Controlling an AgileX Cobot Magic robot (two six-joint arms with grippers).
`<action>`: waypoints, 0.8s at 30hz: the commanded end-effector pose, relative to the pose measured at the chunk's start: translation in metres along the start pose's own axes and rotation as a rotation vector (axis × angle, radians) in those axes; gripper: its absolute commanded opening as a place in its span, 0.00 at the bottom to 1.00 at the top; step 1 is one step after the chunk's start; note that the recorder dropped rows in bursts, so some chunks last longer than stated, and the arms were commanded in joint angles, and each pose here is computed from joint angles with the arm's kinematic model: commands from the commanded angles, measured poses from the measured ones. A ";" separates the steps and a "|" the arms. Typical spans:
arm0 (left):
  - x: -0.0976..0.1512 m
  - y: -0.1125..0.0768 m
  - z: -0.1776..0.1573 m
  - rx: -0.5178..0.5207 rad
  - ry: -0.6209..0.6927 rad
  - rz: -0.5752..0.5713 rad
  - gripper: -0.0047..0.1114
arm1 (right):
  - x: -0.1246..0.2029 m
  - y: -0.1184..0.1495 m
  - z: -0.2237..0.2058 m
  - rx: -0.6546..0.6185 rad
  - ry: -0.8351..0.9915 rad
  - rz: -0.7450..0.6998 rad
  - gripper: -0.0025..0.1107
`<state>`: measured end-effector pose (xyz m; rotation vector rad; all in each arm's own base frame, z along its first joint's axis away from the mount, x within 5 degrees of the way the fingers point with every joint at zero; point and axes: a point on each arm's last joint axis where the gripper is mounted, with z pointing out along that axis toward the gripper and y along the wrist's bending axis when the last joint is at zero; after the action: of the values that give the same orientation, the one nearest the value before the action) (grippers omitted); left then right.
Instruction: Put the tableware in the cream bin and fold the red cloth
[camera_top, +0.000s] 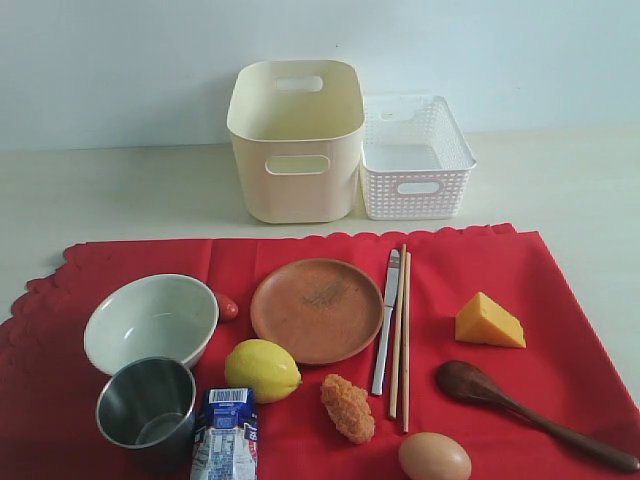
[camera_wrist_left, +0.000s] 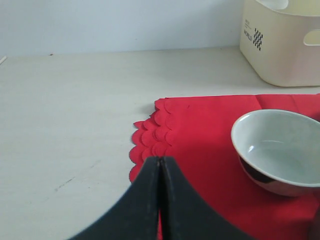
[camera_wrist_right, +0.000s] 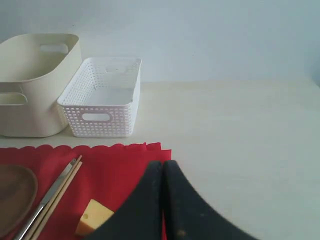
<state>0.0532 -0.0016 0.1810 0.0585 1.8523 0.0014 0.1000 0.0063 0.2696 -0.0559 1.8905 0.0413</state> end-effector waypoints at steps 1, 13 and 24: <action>0.000 0.000 0.000 0.004 -0.012 -0.009 0.04 | -0.023 0.000 0.006 -0.001 -0.014 0.001 0.02; 0.000 0.000 0.000 0.004 -0.012 -0.009 0.04 | -0.035 0.001 0.009 -0.004 -0.045 0.001 0.02; 0.000 0.000 0.000 0.004 -0.012 -0.009 0.04 | -0.037 0.001 0.009 -0.006 -0.073 0.001 0.02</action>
<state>0.0532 -0.0016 0.1810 0.0585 1.8523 0.0014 0.1188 0.0083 0.2995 -0.0570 1.8317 0.0468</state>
